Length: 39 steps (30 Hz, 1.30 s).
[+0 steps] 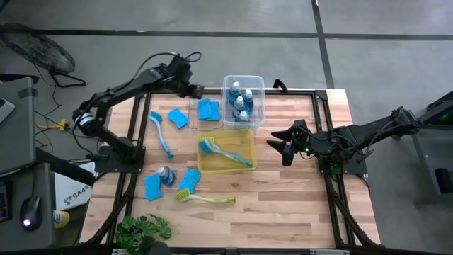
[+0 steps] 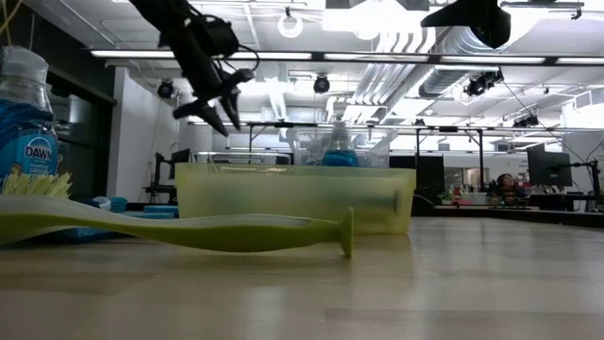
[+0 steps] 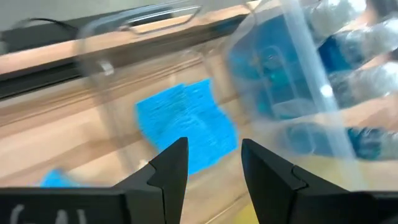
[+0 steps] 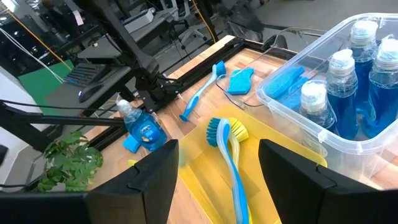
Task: Pick & Place Kitchen Sink Supplies
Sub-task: Put the blue toilet brush into the yellow bin
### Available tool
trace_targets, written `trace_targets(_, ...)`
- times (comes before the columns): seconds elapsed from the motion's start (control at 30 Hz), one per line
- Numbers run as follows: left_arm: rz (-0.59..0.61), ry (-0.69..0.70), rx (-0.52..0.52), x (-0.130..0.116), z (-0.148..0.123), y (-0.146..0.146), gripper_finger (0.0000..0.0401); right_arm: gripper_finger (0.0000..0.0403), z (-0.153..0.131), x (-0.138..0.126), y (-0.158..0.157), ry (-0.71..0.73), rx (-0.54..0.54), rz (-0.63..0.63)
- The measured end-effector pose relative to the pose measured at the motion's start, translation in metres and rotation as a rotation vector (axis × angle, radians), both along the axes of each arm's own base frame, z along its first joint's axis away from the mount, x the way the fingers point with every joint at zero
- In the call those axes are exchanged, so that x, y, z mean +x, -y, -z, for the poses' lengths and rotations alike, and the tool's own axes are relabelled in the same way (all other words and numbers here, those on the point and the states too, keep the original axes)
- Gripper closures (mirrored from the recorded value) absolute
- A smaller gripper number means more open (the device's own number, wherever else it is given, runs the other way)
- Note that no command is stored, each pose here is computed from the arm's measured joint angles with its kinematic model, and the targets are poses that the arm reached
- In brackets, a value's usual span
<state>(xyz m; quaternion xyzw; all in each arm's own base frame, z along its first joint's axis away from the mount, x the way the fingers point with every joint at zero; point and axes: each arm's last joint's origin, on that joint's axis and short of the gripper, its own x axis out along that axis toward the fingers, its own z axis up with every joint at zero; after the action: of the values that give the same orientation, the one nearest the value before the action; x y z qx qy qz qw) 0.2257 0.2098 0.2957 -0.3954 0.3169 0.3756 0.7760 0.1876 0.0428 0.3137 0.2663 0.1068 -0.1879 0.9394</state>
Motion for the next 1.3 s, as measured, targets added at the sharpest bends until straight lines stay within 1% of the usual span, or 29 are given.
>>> trace_targets(0.13, -0.022, -0.136, 0.010, -0.018, -0.006, 0.013, 0.0254, 0.0187, 0.000, 0.000, 0.000, 0.000, -0.002, 0.001)
trace_targets(0.3, -0.016, -0.324, -0.045, -0.031, 0.000, 0.023, 0.0254, 0.0187, 0.001, 0.000, 0.000, -0.010, -0.005, 0.001)
trace_targets(0.4, -0.027, -0.403, -0.046, -0.036, 0.002, 0.025, 0.0253, 0.0187, 0.001, -0.001, 0.000, -0.017, -0.006, 0.002)
trace_targets(0.6, 0.011, -0.483, -0.048, -0.040, 0.004, 0.028, 0.0253, 0.0187, 0.001, -0.001, 0.000, -0.014, 0.001, 0.005)
trace_targets(0.7, 0.022, -0.496, -0.052, -0.041, 0.005, 0.028, 0.0253, 0.0187, 0.002, -0.001, 0.000, -0.014, 0.004, 0.004)
trace_targets(0.8, 0.007, -0.510, -0.081, -0.043, 0.013, 0.030, 0.0252, 0.0187, 0.002, -0.001, 0.000, -0.013, 0.016, 0.009)
trace_targets(0.9, -0.027, -0.541, -0.142, -0.047, 0.030, 0.034, 0.0236, 0.0187, 0.002, -0.001, 0.000, -0.012, 0.020, 0.010)
trace_targets(1.0, -0.072, -0.541, -0.241, -0.052, 0.055, 0.041, 0.0204, 0.0187, 0.002, -0.001, 0.000, -0.012, 0.032, 0.014)
trace_targets(1.07, -0.114, -0.556, -0.289, -0.056, 0.069, 0.045, 0.0179, 0.0187, 0.002, -0.001, 0.000, -0.012, 0.032, 0.013)
trace_targets(1.2, -0.209, -0.606, -0.351, -0.065, 0.090, 0.053, 0.0138, 0.0187, 0.002, -0.001, 0.000, -0.011, 0.033, 0.013)
trace_targets(1.3, -0.275, -0.623, -0.385, -0.071, 0.099, 0.059, 0.0121, 0.0187, 0.003, -0.001, 0.000, -0.015, 0.033, 0.014)
